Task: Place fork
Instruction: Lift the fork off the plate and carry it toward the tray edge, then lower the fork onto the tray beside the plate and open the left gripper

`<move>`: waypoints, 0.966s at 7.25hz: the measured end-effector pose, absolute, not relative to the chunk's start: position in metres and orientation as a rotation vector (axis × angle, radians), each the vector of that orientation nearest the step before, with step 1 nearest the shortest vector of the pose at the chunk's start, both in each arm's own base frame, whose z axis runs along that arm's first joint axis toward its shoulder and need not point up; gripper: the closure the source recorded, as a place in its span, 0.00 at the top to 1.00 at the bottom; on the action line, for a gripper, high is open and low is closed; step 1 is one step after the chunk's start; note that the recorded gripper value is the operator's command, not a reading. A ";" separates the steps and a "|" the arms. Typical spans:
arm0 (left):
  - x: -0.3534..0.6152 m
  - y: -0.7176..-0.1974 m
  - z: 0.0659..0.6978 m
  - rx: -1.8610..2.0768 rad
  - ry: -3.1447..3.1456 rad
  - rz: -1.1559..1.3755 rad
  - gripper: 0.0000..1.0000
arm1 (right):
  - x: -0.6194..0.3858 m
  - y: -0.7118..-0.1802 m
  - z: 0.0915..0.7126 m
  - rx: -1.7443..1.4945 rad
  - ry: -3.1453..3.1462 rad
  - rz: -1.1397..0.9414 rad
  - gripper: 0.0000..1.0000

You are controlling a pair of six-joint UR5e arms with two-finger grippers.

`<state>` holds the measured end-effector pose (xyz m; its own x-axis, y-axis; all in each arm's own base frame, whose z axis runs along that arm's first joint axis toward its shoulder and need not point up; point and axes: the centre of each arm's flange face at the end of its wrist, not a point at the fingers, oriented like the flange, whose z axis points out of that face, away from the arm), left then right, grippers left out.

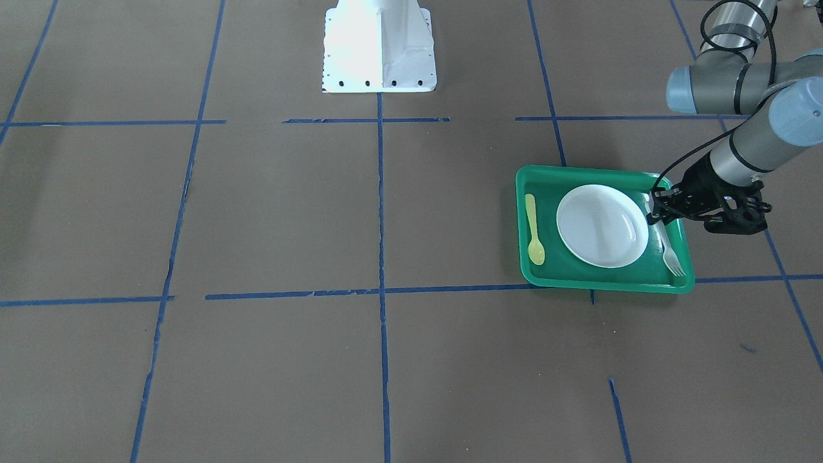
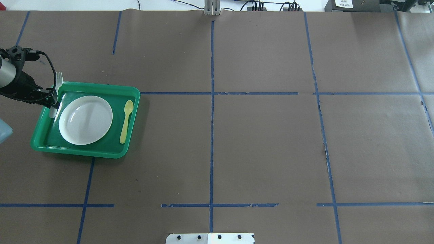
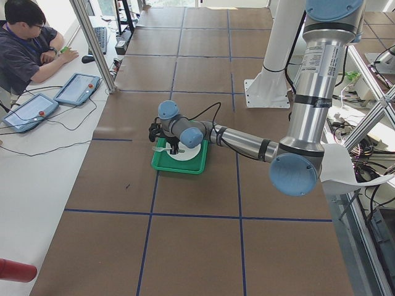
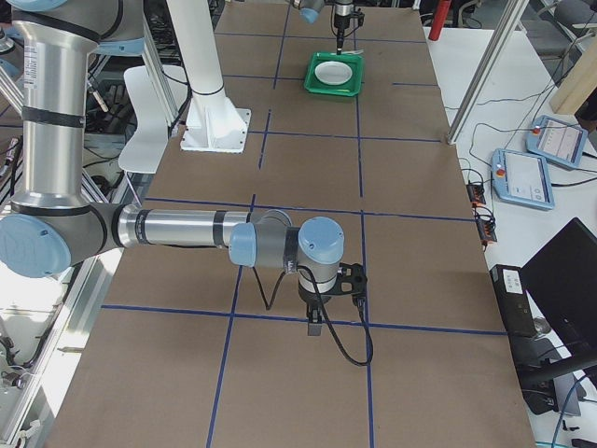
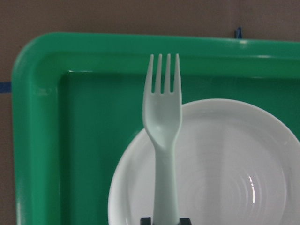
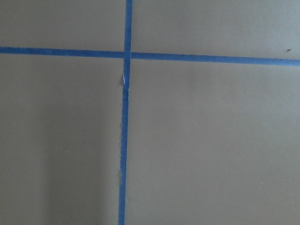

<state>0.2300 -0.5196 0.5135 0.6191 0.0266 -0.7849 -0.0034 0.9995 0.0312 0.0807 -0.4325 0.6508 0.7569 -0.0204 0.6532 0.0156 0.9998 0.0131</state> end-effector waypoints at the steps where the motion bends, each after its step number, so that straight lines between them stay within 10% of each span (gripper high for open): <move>1: 0.226 -0.517 0.523 0.026 0.897 0.029 0.00 | 0.081 -0.433 0.651 0.007 -0.712 -0.020 1.00; 7: 0.226 -0.498 0.555 -0.002 0.873 0.088 0.00 | 0.081 -0.433 0.651 0.007 -0.712 -0.019 1.00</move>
<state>0.2264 -0.4984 0.5545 0.6394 0.0763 -0.7651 -0.0776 0.9964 0.0346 0.0807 -0.4325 0.6508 0.7569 -0.0201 0.6532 0.0154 0.9998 0.0129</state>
